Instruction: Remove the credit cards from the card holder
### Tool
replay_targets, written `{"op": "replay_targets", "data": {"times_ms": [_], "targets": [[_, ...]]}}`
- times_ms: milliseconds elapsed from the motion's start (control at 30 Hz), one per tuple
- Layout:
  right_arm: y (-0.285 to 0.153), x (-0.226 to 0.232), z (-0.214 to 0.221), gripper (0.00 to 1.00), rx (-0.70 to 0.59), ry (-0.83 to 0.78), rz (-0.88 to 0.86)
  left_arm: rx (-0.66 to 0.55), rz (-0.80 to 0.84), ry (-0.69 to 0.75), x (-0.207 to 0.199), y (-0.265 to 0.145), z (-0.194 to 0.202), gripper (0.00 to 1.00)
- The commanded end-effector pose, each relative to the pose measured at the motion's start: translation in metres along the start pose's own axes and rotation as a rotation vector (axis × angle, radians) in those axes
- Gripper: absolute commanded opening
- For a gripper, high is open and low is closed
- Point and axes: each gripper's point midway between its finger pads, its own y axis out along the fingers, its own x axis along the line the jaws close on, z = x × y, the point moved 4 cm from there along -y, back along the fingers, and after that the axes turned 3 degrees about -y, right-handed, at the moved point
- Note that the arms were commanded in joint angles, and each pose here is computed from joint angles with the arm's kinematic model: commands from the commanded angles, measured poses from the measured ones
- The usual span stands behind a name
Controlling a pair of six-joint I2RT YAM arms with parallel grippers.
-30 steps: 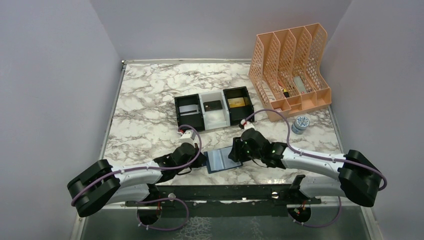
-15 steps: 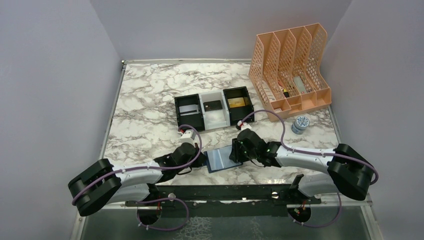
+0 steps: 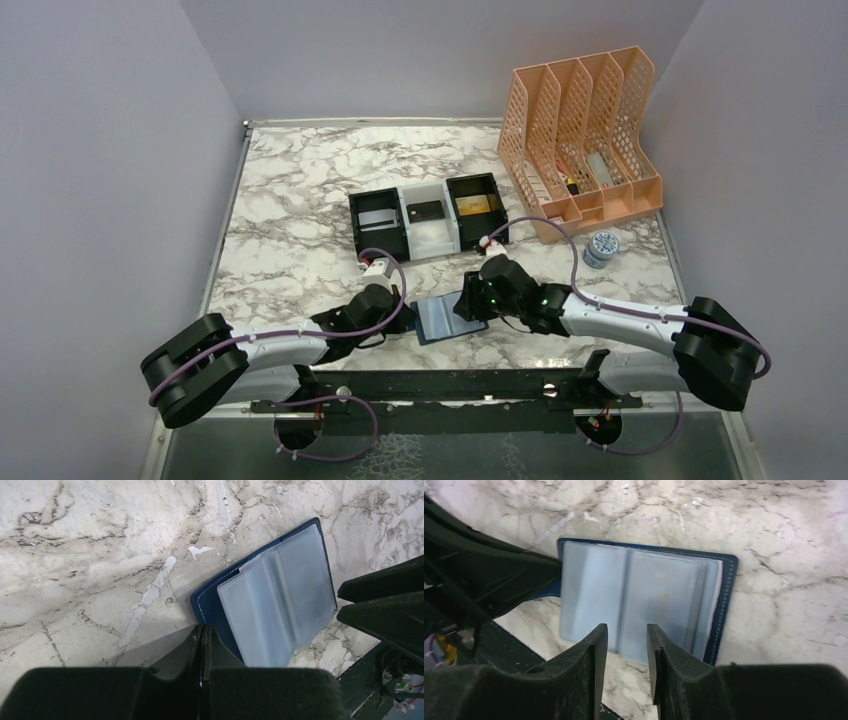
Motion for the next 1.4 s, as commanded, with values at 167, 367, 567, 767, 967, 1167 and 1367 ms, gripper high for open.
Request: {"op": "replay_targets", "data": {"times_ms": [167,367,567,767,967,1167,1367], "targets": [[0.006,-0.024,0.01,0.4,0.042,-0.043,0.149,0.079,-0.065,0.032,0.019,-0.004,0.018,0.0],[0.016,-0.017,0.018,0.4,0.103,-0.064,0.097,0.079,-0.061,0.031,0.018,-0.005,0.018,0.0],[0.017,-0.001,0.015,0.4,0.084,-0.035,-0.013,0.09,-0.057,0.033,0.018,-0.004,0.02,0.0],[0.014,0.019,0.01,0.4,0.068,-0.019,-0.131,0.102,-0.06,0.036,0.019,-0.003,0.022,0.0],[0.013,0.025,0.005,0.4,0.046,0.015,-0.165,0.104,-0.053,0.036,0.019,-0.004,0.023,0.0],[0.008,0.027,0.001,0.4,0.033,0.024,-0.164,0.092,-0.046,0.032,0.019,-0.006,0.022,0.0],[0.002,0.029,-0.002,0.39,0.016,0.016,-0.182,0.072,-0.057,0.025,0.021,-0.008,0.019,0.0]]}}
